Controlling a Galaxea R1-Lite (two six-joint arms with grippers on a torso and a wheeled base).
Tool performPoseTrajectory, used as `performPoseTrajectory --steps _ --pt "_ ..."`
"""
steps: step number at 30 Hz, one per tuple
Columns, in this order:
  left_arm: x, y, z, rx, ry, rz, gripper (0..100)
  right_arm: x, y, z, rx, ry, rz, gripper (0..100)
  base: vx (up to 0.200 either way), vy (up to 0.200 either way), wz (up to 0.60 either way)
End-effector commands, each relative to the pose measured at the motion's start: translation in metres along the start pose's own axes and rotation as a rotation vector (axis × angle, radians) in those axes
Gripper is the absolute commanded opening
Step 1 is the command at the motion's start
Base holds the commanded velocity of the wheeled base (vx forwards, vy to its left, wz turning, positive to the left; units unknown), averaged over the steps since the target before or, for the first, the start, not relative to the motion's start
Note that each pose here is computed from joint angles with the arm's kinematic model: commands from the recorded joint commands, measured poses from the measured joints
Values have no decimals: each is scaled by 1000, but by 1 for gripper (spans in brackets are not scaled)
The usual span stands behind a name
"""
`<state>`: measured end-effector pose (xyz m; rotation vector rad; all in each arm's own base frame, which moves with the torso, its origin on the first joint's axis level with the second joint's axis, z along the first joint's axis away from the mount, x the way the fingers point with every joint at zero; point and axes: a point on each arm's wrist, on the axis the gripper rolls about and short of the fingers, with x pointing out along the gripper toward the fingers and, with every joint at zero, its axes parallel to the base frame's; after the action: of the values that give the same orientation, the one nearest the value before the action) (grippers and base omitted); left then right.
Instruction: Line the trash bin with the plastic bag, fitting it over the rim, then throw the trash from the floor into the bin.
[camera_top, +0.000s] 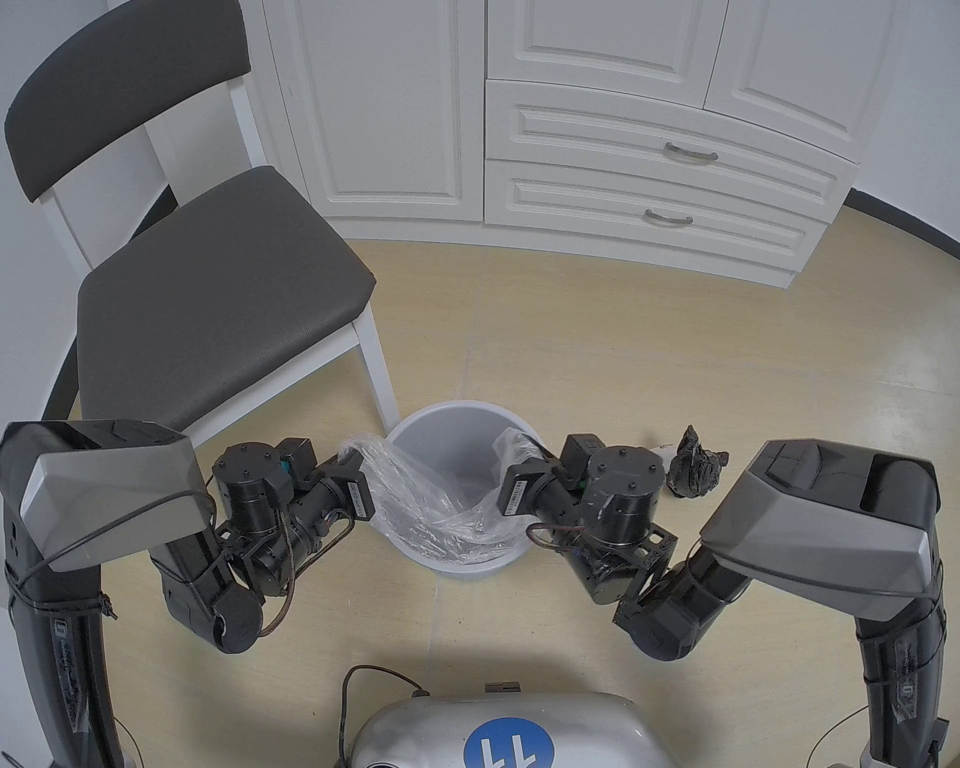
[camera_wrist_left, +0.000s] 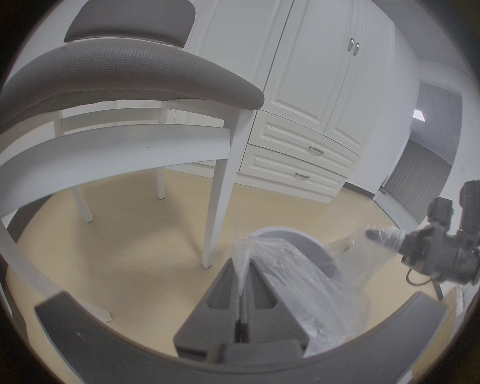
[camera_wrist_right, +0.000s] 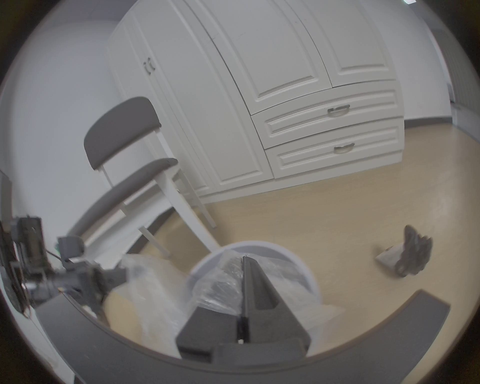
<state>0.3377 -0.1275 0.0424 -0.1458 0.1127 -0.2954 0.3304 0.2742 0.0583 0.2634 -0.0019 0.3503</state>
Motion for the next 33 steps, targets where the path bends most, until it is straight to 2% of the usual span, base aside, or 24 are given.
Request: performPoseTrajectory --steps 1,3,8,9,12,17,20,21,22,26,33 --pt "-7 7 5 20 2 13 0 -3 -16 12 -40 5 -40 0 0 0 0" --pt "-12 15 9 76 5 20 0 -10 -30 18 -131 53 -80 0 0 0 0" --pt "-24 25 13 143 17 49 0 -25 -46 31 -234 83 -119 0 0 0 0" --pt "-24 25 13 143 17 49 0 -25 -46 31 -234 83 -119 0 0 0 0" --pt "-29 30 10 195 42 62 0 -42 -58 34 -336 131 -140 0 0 0 0" --pt "-30 30 4 227 69 60 0 -57 -64 31 -415 182 -142 0 0 0 0" --pt "-33 31 4 237 78 56 0 -64 -79 27 -508 224 -179 0 0 0 0" --pt "-33 31 4 237 78 56 0 -64 -79 27 -508 224 -179 0 0 0 0" --pt "-36 32 5 238 81 50 0 -73 -86 28 -567 249 -190 0 0 0 0" --pt "-40 32 2 249 97 35 0 -87 -93 29 -626 282 -185 0 0 0 0" --pt "-47 33 -1 294 126 31 0 -101 -96 28 -654 322 -173 0 0 0 0"
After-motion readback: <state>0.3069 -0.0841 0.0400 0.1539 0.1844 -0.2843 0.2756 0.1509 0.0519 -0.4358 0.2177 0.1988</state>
